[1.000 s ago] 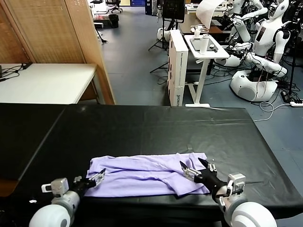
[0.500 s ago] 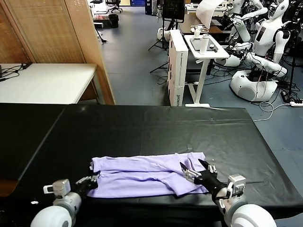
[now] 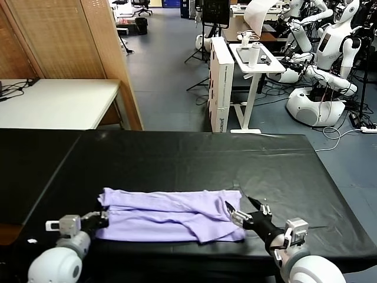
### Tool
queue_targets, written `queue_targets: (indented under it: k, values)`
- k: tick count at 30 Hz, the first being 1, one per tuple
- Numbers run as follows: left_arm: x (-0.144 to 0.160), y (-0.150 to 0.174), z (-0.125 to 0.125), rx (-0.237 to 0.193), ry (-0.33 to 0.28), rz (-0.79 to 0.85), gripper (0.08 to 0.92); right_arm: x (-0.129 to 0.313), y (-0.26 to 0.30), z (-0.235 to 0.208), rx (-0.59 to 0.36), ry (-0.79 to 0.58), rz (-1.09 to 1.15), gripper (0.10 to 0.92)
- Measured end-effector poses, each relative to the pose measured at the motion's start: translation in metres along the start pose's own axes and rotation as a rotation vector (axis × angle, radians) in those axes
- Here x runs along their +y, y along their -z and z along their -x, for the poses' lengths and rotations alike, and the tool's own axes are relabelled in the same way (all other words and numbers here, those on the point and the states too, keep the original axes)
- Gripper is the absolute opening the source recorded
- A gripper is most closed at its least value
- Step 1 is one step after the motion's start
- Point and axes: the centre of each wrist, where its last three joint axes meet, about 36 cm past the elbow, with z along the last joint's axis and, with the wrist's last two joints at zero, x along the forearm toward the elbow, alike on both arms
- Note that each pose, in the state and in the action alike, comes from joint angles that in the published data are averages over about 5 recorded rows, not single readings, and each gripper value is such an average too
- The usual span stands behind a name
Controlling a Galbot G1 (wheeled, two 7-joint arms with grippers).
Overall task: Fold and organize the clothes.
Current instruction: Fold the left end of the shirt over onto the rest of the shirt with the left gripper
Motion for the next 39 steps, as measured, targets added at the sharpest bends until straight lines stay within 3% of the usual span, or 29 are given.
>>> queue_targets:
  k: [7, 12, 16, 22, 32, 39]
  values:
    - [0.028, 0.024, -0.002, -0.121, 0.103, 0.13, 0.177, -0.001, -0.002, 0.004, 0.0, -0.009, 0.01, 0.907]
    - [0.034, 0.038, -0.014, -0.15, 0.102, 0.178, 0.177, -0.002, -0.006, 0.006, 0.008, -0.019, 0.02, 0.907]
    - [0.023, 0.046, -0.027, -0.127, 0.034, 0.166, 0.177, -0.003, -0.007, 0.006, 0.011, -0.028, 0.023, 0.907]
    - [-0.001, 0.06, -0.041, -0.164, -0.109, 0.089, 0.177, -0.004, -0.009, 0.006, 0.015, -0.041, 0.03, 0.907]
    - [-0.021, 0.07, -0.04, -0.148, -0.33, -0.044, 0.177, -0.006, -0.014, 0.008, 0.021, -0.063, 0.041, 0.907]
    - [-0.042, 0.072, -0.034, -0.138, -0.434, -0.037, 0.177, -0.005, -0.017, 0.005, -0.006, -0.072, 0.04, 0.907]
